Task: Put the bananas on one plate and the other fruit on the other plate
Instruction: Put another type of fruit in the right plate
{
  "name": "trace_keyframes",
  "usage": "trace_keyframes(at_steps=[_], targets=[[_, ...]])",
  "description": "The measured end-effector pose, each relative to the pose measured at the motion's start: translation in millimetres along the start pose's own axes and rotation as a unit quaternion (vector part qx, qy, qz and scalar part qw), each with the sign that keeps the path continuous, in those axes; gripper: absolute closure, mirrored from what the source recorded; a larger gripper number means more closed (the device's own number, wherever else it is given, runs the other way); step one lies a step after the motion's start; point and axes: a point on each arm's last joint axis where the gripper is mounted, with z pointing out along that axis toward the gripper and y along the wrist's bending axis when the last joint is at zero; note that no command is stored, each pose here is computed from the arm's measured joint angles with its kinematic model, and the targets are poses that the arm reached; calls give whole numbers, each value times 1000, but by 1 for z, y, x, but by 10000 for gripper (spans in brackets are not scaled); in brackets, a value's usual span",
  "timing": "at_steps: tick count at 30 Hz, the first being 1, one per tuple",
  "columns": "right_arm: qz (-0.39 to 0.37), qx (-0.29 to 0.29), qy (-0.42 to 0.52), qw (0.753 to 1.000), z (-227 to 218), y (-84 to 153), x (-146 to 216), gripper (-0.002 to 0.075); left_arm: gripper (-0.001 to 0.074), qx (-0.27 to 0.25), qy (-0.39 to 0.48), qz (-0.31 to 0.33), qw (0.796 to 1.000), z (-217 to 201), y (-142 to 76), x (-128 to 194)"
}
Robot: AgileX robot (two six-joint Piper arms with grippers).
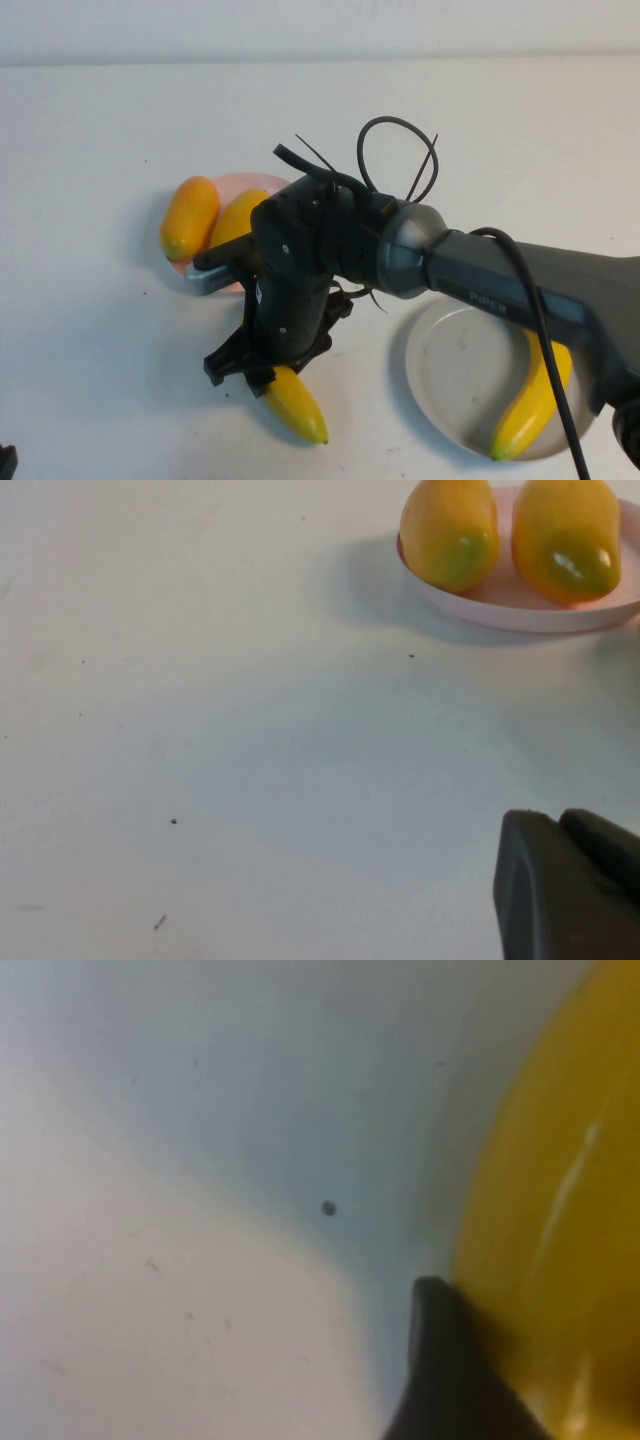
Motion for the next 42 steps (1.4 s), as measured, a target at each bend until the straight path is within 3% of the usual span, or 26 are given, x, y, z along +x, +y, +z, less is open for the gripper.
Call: trace_keyframes(at_steps=[4,10,17,25,29,36,42], targets=[[16,5,16,1000,-5,-1,4,413,733,0,0,0,1000,0,0,0],[51,22,3,998,-51,-11,22,414,733,0,0,0,1000,0,0,0],[153,35,-27,987,-89,-62,69,414,733,0,0,0,1000,0,0,0],[248,61,4,967,-73,-112,98,414,733,0,0,0,1000,0,0,0],[262,62,8,963,-66,-118,98,412,733,0,0,0,1000,0,0,0],[272,50,11,961,-64,-116,97,300,733,0,0,0,1000,0,0,0],[272,49,11,961,-68,-115,99,281,733,0,0,0,1000,0,0,0]])
